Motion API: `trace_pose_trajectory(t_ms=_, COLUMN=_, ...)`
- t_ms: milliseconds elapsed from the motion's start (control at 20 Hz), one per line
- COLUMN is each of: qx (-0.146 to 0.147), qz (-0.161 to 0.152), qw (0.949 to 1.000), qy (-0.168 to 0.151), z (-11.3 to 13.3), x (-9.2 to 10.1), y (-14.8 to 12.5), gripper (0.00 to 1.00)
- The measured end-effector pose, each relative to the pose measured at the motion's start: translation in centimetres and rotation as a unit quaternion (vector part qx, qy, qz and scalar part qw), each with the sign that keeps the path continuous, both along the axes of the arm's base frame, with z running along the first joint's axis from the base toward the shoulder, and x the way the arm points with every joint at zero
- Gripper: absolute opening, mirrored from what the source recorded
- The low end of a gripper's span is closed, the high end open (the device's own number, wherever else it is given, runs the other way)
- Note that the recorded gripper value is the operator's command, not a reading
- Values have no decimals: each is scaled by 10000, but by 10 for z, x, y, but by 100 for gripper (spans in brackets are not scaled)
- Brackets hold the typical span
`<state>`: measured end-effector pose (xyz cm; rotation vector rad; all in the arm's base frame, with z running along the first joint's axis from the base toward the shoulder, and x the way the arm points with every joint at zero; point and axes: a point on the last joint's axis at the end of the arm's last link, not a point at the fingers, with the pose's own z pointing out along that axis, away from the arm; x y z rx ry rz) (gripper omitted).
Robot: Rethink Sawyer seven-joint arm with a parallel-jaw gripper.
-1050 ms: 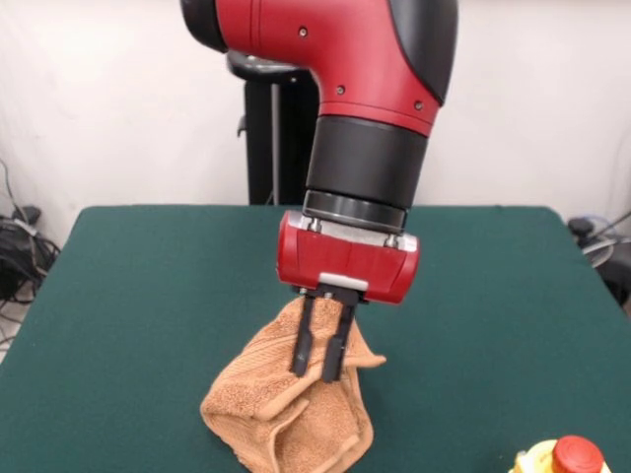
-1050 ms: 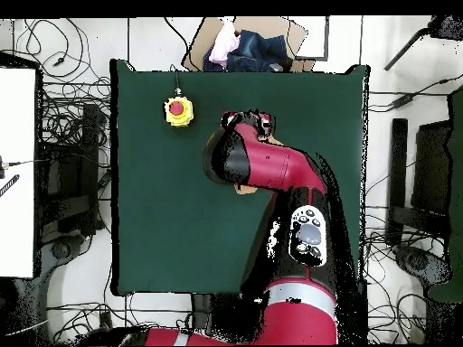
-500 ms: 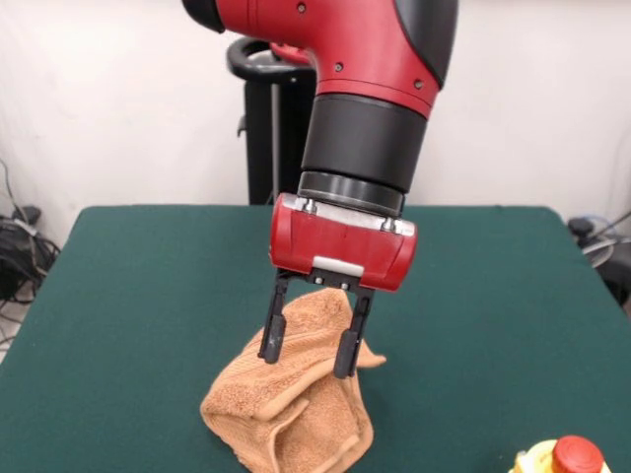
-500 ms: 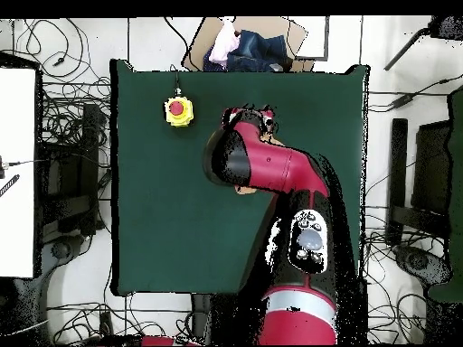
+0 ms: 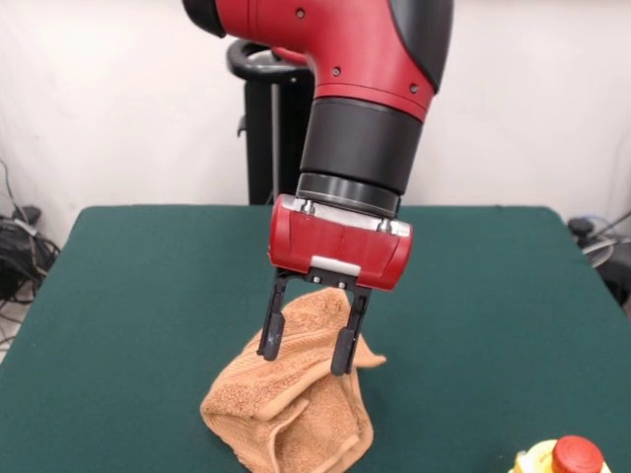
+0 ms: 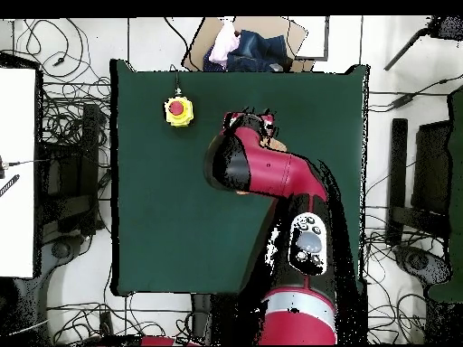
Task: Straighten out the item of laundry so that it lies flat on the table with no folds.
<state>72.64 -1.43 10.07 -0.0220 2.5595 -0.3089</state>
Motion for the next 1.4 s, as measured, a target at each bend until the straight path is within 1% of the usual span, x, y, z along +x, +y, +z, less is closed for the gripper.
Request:
trace_pose_trajectory(t_ms=300, qx=-21, qz=9, qw=10000, qy=3, z=-7, x=-12, y=3, gripper=100)
trace_pose_trajectory(t_ms=350, qx=-5, qz=2, qw=10000, qy=43, z=-10, x=-17, y=7, gripper=100)
trace_pose_trajectory(t_ms=500, qx=19, qz=-7, qw=10000, qy=64, z=-12, x=-21, y=12, gripper=100)
trace_pose_trajectory(t_ms=550, qx=50, qz=-15, qw=9999, qy=87, z=-15, x=-27, y=20, gripper=100)
trace_pose_trajectory(t_ms=700, qx=78, qz=-19, qw=9999, qy=123, z=-18, x=-33, y=28, gripper=100)
trace_pose_trajectory(t_ms=750, qx=93, qz=-19, qw=9998, qy=184, z=-20, x=-41, y=38, gripper=100)
trace_pose_trajectory(t_ms=1000, qx=99, qz=-25, qw=9996, qy=267, z=-17, x=-54, y=49, gripper=100)
trace_pose_trajectory(t_ms=1200, qx=114, qz=-81, qw=9995, qy=294, z=-12, x=-61, y=44, gripper=100)
trace_pose_trajectory(t_ms=1400, qx=123, qz=-195, qw=9993, qy=302, z=-9, x=-65, y=31, gripper=100)
